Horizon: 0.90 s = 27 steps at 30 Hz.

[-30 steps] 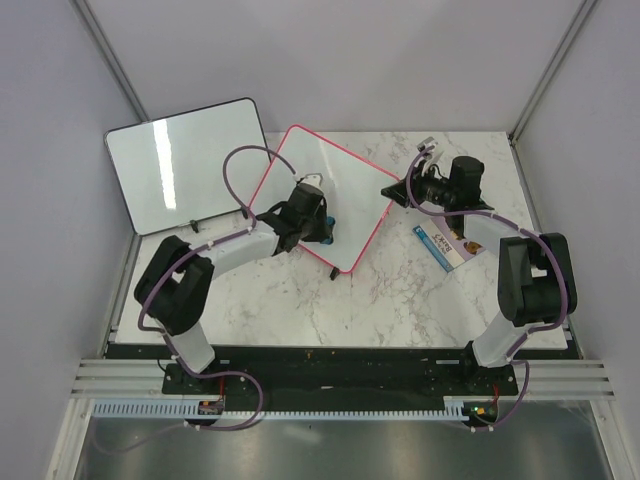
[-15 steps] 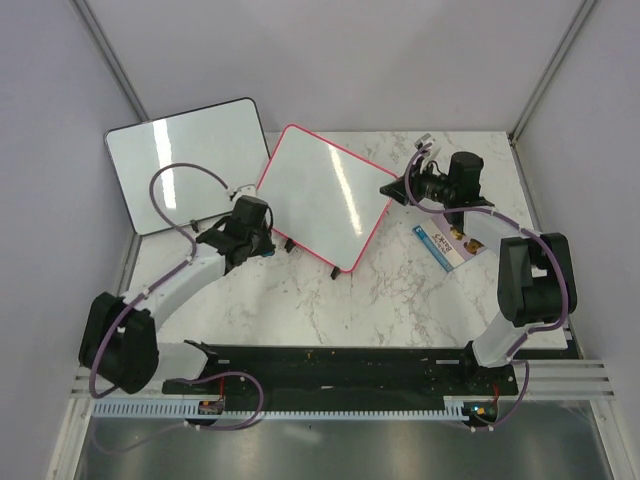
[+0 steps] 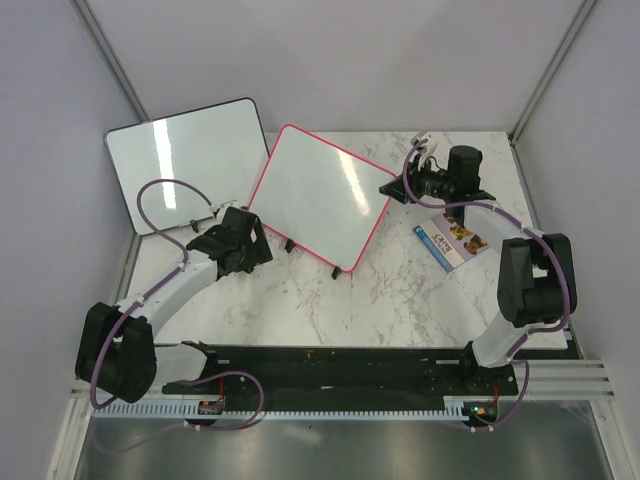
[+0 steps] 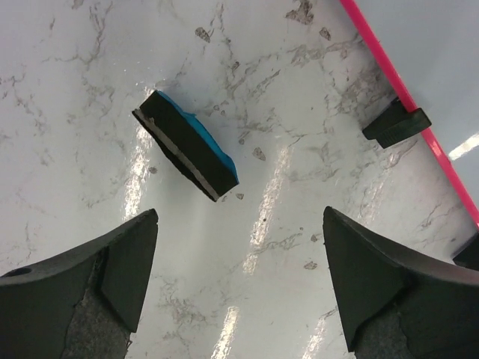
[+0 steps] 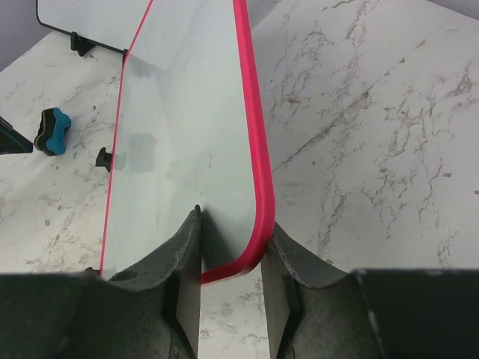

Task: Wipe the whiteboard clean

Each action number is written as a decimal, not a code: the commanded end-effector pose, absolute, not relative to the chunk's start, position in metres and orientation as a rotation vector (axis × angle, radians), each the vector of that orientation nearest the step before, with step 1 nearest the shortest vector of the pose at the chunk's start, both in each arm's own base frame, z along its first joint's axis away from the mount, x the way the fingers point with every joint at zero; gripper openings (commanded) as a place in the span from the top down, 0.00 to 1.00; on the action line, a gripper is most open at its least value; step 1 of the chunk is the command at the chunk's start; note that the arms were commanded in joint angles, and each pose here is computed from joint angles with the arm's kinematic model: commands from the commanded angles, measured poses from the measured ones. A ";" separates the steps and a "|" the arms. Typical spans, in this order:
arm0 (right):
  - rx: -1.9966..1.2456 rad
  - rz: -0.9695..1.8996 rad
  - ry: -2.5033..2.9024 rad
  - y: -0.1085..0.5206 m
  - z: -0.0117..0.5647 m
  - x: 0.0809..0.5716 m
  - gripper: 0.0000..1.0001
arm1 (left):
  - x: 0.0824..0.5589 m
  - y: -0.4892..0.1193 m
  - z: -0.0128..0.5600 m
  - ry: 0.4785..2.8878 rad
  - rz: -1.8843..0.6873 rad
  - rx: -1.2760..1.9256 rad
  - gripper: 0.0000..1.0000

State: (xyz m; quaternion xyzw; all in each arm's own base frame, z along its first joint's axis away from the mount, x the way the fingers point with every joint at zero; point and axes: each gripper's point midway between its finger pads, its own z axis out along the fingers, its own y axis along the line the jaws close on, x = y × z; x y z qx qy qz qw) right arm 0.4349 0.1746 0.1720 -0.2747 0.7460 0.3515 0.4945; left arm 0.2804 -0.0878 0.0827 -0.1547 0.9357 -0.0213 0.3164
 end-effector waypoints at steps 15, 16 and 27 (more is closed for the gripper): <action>-0.795 0.750 1.781 0.160 0.191 0.418 1.00 | 0.317 -0.105 0.066 2.471 -0.073 -0.351 0.08; -0.795 0.744 1.777 0.158 0.193 0.417 1.00 | 0.318 -0.104 0.065 2.469 -0.062 -0.349 0.08; -0.794 0.713 1.801 0.146 0.204 0.402 1.00 | 0.345 -0.113 0.067 2.458 -0.056 -0.331 0.08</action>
